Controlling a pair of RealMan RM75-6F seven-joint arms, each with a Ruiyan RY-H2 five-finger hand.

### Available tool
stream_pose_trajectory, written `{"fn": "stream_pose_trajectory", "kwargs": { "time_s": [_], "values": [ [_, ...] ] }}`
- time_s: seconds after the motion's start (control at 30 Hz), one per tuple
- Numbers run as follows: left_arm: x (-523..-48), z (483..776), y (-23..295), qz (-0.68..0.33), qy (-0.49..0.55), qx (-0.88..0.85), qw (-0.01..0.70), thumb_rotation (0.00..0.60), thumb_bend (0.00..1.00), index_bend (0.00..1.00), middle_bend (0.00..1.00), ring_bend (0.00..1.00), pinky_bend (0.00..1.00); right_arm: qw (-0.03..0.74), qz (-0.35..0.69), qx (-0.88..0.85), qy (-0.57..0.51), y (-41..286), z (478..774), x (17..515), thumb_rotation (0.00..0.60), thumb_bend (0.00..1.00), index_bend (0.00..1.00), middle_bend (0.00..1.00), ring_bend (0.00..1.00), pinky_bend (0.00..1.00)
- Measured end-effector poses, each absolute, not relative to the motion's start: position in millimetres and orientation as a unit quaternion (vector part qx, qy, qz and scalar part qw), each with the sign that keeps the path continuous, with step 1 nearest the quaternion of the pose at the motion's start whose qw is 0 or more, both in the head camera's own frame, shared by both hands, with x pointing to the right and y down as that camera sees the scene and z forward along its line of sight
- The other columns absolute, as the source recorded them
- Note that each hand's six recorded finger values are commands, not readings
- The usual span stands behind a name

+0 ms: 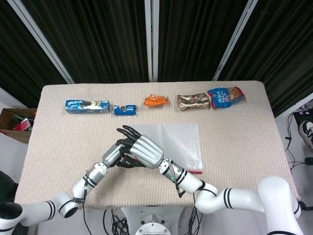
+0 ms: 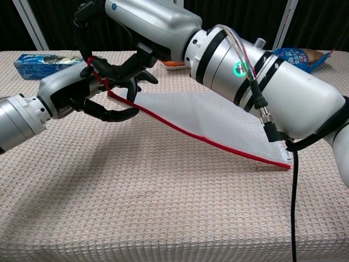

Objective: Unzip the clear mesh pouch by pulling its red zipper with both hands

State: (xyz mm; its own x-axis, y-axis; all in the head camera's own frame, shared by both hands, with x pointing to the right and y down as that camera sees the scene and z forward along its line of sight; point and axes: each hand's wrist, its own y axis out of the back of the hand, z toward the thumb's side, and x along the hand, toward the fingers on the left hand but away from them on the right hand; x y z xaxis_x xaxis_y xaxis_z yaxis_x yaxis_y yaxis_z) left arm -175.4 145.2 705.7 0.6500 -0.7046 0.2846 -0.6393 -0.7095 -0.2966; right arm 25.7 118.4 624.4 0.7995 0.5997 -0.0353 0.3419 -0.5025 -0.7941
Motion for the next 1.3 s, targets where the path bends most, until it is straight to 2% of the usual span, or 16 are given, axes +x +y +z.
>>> {"fn": "stream_pose_trajectory", "kwargs": {
  "time_s": [0.37, 0.7, 1.3],
  "values": [
    [-184, 708, 148, -0.157, 0.402, -0.902, -0.005, 0.600, 0.35, 0.70, 0.27, 0.12, 0.17, 0.439, 0.147, -0.830, -0.309, 130, 627, 56, 0.600, 0.61, 0.98, 0.29, 0.00, 0.00],
    [-188, 703, 153, -0.138, 0.403, -0.904, -0.024, 0.600, 0.41, 0.68, 0.27, 0.12, 0.17, 0.441, 0.159, -0.819, -0.331, 125, 633, 76, 0.600, 0.61, 0.99, 0.29, 0.00, 0.00],
    [-190, 697, 151, -0.104, 0.415, -0.900, -0.081, 0.600, 0.45, 0.67, 0.27, 0.12, 0.17, 0.451, 0.167, -0.809, -0.336, 136, 647, 85, 0.600, 0.61, 1.00, 0.29, 0.00, 0.00]
  ]
}}
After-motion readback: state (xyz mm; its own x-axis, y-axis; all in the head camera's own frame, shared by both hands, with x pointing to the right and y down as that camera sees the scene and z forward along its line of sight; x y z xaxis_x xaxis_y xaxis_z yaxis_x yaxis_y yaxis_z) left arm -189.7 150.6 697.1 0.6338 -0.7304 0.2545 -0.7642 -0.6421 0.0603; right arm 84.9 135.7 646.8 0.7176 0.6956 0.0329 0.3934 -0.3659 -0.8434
